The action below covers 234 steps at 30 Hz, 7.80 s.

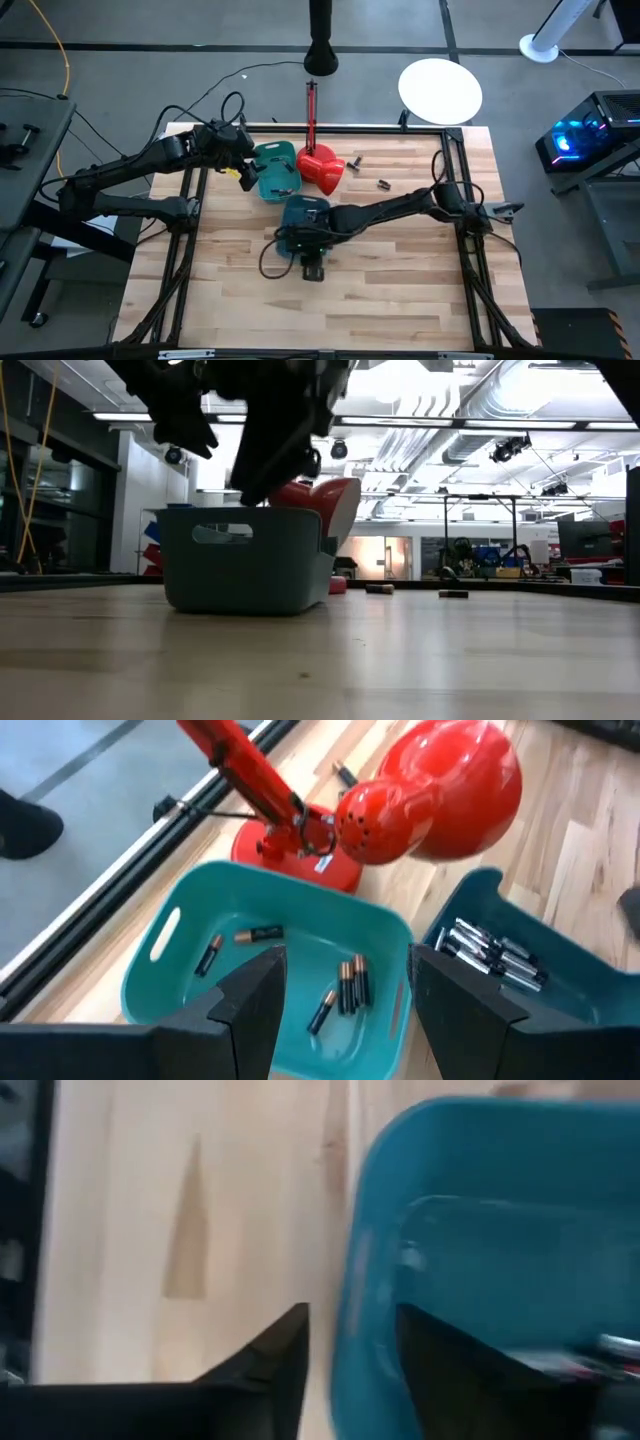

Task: Sort batteries
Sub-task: Move the blue bin to the bottom of the green bin, then put the brown battery into the green bin

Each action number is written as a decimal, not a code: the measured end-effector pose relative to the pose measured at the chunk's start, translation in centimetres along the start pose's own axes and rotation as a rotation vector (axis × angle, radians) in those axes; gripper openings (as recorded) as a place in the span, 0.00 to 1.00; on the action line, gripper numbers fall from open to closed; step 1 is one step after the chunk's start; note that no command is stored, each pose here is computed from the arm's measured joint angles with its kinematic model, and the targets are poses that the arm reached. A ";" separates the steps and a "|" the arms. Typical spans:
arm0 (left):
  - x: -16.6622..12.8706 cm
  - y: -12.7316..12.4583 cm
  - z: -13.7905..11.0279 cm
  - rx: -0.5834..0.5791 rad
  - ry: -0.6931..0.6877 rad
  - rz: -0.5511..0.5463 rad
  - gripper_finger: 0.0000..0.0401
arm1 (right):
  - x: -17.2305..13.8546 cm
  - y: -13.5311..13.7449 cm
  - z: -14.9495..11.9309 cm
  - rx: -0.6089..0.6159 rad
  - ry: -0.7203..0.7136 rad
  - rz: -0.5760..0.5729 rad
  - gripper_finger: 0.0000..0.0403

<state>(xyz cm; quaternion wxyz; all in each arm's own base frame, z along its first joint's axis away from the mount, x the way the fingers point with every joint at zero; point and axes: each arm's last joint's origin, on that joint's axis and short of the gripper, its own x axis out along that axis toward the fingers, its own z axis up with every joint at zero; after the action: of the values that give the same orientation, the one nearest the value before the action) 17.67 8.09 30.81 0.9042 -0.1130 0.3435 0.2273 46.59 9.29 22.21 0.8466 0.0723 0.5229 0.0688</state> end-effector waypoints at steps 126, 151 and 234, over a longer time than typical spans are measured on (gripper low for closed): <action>-6.2 0.8 -0.3 -0.148 -0.308 0.142 0.50 | -22.0 -11.4 -4.1 0.249 0.043 -0.383 0.56; -6.2 0.8 -0.3 -0.228 -0.317 0.129 0.50 | -4.3 -17.3 -18.4 0.622 0.173 -0.476 0.51; -6.2 0.8 -0.3 -0.260 -0.317 0.125 0.50 | -7.4 -32.2 -15.1 1.568 -0.203 -0.523 0.46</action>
<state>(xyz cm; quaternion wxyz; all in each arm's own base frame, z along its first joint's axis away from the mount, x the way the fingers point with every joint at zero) 13.07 6.60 34.72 0.9088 -0.1701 0.1712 0.3402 31.09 -22.95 15.68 0.5823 0.5232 0.3401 -0.5210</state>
